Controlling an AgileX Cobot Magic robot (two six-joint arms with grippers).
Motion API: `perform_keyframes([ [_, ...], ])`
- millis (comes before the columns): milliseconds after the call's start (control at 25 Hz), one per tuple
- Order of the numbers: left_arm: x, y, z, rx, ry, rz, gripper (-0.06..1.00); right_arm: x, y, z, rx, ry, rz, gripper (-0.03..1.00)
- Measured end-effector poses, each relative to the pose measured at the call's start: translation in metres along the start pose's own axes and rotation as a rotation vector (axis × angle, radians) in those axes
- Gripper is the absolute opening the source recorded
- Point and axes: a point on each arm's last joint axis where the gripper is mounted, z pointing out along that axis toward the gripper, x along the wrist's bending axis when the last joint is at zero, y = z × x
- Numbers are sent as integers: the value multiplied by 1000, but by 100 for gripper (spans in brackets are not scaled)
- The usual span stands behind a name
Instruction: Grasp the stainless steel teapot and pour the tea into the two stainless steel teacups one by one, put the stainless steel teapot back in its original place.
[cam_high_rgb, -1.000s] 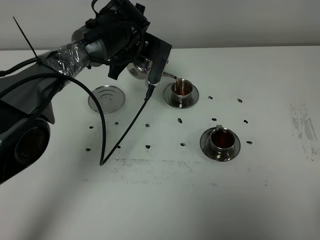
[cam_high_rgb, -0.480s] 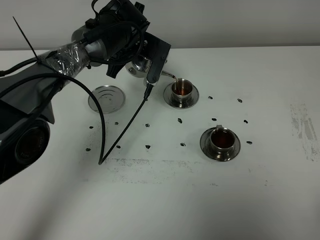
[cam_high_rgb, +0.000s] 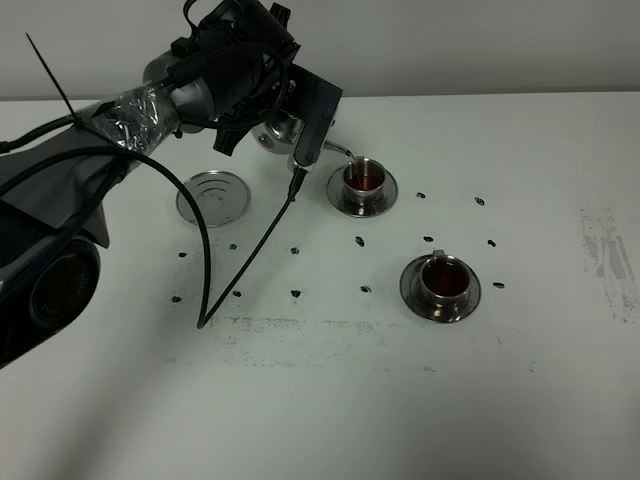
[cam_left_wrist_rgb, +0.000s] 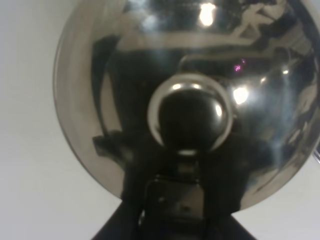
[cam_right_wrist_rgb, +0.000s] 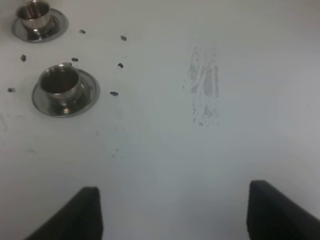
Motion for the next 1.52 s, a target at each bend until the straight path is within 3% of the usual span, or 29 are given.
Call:
perform_keyframes([
  [1520, 3, 3, -2, 13, 25, 27, 18, 0, 0, 0, 0, 0, 0, 59],
])
